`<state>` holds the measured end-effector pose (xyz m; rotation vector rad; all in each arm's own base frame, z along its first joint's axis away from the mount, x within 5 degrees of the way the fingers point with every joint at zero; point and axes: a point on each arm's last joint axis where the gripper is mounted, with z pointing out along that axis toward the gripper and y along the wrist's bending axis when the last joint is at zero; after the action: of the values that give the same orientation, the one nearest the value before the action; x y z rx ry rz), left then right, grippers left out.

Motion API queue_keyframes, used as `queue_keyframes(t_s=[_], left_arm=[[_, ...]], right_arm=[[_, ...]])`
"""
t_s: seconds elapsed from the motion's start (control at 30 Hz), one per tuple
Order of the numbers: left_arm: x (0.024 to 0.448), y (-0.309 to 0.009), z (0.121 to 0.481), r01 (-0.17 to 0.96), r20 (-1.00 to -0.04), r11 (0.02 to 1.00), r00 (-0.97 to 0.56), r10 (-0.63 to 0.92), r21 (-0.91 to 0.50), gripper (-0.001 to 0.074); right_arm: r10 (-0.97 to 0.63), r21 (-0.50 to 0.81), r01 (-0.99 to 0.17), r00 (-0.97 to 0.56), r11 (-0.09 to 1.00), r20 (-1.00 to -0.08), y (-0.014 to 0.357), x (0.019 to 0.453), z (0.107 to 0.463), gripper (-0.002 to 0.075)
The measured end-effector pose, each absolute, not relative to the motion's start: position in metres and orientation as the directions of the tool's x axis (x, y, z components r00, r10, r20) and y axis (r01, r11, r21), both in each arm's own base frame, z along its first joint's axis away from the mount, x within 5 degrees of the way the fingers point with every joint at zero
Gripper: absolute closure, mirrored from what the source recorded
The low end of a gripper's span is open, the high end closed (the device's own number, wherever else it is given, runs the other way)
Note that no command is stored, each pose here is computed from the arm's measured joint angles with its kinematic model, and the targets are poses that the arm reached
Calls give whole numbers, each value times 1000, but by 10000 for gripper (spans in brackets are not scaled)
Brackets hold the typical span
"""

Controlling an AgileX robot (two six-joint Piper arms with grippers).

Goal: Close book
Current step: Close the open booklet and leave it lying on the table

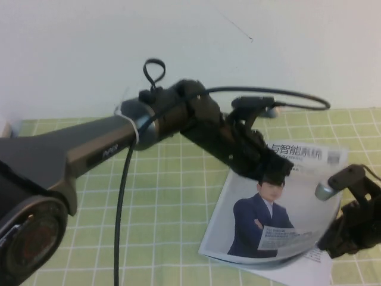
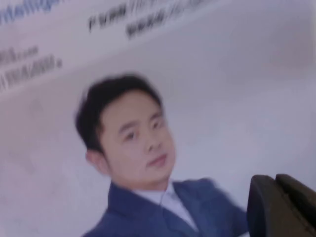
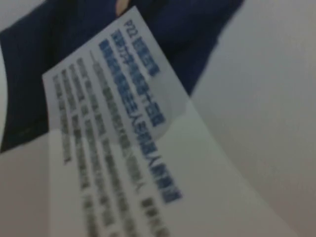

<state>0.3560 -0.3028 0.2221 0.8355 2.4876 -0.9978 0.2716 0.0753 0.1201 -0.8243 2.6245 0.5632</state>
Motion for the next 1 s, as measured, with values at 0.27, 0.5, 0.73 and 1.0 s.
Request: queue_keyframes(t_s=[0.27, 0.5, 0.73, 1.0], left_arm=[[362, -248, 299, 663, -574, 720, -677, 460, -205, 739], [342, -173, 380, 460, -636, 883, -654, 410, 95, 739], [267, -114, 441, 300, -790, 943, -540, 290, 141, 739], [169, -63, 410, 267, -886, 959, -418, 202, 93, 739]], right_arm=[[-589, 10, -709, -593, 705, -550, 69, 292, 218, 729], [-616, -204, -595, -654, 777, -439, 28, 264, 291, 729], [-543, -279, -466, -701, 840, -462, 9, 207, 325, 729], [-458, -234, -413, -609, 880, -647, 14, 136, 321, 729]])
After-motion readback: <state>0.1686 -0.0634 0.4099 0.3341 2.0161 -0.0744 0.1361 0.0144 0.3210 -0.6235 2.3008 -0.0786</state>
